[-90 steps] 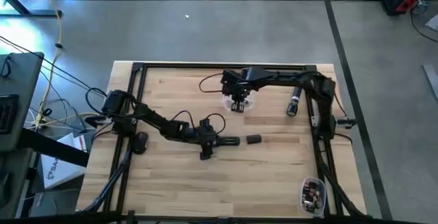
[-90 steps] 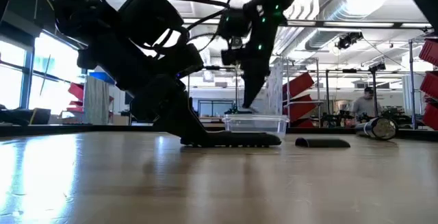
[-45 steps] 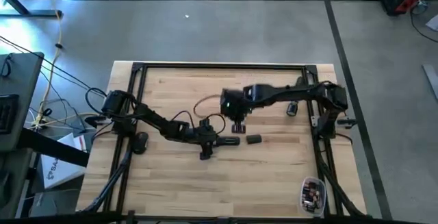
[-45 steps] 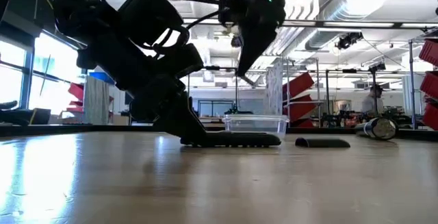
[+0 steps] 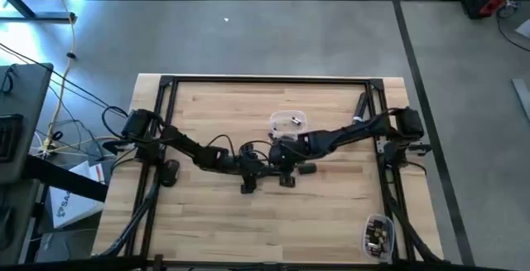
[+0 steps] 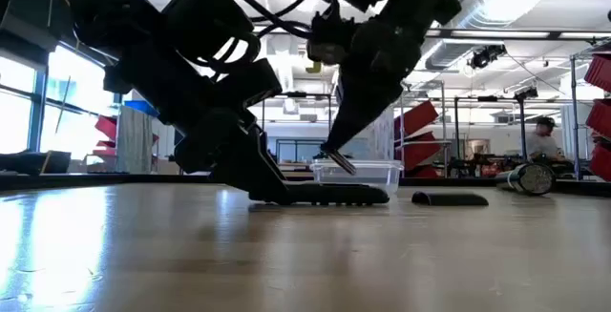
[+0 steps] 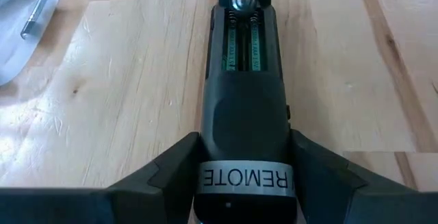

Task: Insert battery
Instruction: Insert the silver battery into the remote

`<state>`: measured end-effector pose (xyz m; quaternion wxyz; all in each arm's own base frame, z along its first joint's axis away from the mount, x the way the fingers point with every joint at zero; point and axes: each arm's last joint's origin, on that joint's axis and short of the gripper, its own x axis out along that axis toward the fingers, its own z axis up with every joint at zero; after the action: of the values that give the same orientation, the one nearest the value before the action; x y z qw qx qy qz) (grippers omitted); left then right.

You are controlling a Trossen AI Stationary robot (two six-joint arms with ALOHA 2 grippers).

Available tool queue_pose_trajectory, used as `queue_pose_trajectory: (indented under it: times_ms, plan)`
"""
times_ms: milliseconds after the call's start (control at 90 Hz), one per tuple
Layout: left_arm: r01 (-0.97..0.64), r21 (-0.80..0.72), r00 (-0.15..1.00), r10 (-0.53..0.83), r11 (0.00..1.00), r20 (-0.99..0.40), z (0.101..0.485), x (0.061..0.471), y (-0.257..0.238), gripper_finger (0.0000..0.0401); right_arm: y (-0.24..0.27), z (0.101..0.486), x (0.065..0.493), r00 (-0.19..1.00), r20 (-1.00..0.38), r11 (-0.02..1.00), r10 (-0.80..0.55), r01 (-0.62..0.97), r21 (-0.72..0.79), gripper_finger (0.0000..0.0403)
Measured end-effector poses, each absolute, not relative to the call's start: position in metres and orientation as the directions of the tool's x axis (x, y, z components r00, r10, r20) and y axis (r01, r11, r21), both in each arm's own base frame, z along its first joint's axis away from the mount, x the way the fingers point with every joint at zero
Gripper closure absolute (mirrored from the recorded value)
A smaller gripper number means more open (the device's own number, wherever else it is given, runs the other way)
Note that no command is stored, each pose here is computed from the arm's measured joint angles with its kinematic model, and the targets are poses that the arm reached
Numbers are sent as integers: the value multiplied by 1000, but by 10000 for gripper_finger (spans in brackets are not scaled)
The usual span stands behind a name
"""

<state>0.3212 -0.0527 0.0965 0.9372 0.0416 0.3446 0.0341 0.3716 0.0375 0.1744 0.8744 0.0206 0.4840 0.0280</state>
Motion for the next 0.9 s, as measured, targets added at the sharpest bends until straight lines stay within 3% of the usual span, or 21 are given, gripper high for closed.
queue_pose_trajectory:
  times_ms: [600, 900]
  plan:
    - [-37, 91, 759, 87, 995, -645, 96, 321, -53, 219, 37, 151, 372, 443, -897, 998, -6, -50, -32, 403]
    - [-41, 83, 758, 85, 996, -646, 97, 321, -53, 219, 36, 137, 365, 461, -887, 999, -6, -25, -19, 403]
